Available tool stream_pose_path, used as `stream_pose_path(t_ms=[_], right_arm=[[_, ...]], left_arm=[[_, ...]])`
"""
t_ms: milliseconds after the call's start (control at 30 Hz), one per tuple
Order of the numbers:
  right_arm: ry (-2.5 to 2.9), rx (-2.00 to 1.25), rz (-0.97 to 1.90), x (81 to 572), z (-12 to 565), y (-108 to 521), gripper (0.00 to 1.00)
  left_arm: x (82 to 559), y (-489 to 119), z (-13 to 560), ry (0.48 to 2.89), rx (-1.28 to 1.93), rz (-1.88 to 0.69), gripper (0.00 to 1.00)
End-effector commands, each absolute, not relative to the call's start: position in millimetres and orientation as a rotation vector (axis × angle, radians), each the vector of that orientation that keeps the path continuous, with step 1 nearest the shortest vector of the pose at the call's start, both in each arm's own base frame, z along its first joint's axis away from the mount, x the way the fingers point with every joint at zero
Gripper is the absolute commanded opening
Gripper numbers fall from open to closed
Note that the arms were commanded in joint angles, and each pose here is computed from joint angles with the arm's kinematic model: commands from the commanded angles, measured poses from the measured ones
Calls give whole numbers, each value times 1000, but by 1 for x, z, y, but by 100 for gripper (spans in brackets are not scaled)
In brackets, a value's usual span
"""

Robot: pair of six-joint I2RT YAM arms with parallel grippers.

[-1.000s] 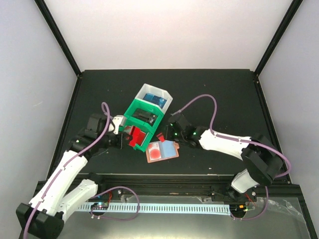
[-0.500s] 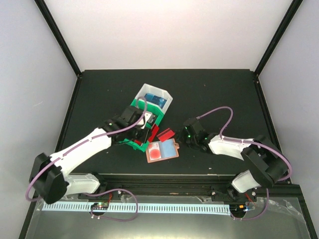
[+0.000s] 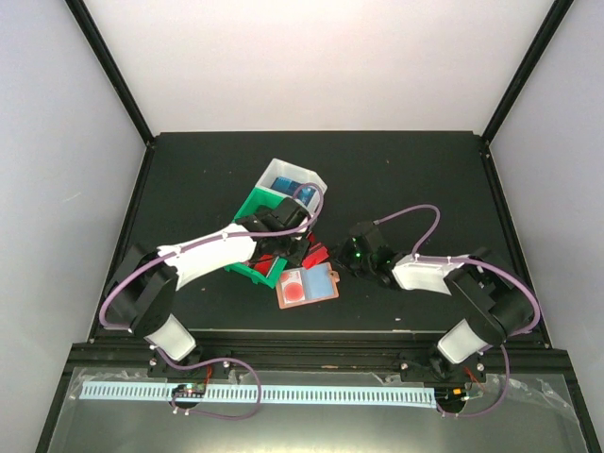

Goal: Put the credit cards into the card holder
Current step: Pick up the credit card from the center of the board.

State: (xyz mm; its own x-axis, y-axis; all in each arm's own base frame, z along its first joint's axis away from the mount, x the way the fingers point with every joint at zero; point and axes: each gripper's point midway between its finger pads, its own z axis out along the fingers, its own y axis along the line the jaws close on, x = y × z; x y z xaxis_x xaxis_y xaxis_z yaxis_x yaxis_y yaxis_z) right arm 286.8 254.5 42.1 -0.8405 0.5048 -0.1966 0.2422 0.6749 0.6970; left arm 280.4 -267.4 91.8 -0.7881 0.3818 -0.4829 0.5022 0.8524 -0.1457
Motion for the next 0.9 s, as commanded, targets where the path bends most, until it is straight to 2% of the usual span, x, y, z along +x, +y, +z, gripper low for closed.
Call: stream_pose_path(t_ms=[0, 333, 867], right_arm=[[2509, 586, 1015, 288, 39, 258, 42], [2541, 566, 1035, 285, 31, 264, 42], [2534, 572, 1012, 291, 20, 264, 41]], left_arm=[[300, -282, 101, 2507, 691, -309, 2], [309, -271, 75, 2579, 701, -75, 2], [300, -269, 47, 2680, 737, -28, 2]])
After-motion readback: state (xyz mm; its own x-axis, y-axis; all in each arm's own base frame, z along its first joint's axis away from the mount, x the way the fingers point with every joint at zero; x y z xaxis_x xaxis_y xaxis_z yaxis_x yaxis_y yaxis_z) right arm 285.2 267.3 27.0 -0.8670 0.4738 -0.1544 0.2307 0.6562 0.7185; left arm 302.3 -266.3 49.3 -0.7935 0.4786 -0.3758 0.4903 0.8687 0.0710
